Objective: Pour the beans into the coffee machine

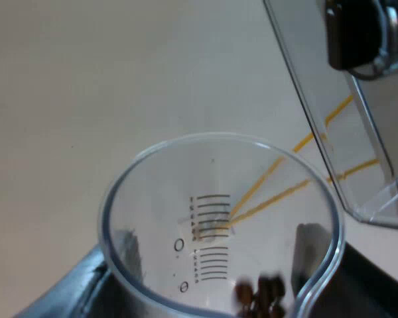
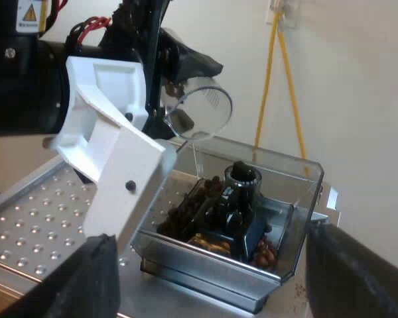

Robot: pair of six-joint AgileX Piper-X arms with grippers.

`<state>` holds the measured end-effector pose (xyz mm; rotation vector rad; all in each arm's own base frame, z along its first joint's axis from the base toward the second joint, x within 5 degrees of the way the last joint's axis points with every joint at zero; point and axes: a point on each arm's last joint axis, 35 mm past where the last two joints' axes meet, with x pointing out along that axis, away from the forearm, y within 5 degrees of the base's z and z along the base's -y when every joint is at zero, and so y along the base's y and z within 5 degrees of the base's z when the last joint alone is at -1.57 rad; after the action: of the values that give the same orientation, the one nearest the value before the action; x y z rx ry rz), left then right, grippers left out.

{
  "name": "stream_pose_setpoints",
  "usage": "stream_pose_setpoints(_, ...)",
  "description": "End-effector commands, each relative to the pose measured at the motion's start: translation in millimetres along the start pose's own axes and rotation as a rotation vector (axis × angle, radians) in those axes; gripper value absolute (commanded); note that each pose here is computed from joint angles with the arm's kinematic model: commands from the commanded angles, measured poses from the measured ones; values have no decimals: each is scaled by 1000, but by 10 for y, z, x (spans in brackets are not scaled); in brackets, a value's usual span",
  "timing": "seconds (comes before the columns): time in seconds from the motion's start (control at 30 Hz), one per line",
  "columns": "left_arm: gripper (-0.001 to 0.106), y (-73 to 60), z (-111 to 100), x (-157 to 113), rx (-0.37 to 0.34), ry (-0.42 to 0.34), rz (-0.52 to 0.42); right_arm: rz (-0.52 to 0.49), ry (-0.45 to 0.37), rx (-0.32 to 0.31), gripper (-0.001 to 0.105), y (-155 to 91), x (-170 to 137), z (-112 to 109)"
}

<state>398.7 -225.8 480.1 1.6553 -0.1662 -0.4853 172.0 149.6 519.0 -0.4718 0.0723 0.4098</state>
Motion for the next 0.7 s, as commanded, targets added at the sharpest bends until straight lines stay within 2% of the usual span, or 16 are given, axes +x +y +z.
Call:
stream_pose_setpoints(0.03,34,63,6,-50,68,3,25,-4,-10,-8,62,-38,-43,28)
stream_pose_setpoints(0.13,34,63,6,-50,117,4,25,-4,-10,-7,62,-38,-43,28)
stream_pose_setpoints(0.4,34,75,6,-50,175,3,36,-4,-10,-7,62,-38,-43,28)
stream_pose_setpoints(0.7,34,122,5,-53,179,5,79,-4,-10,-7,62,-38,-43,28)
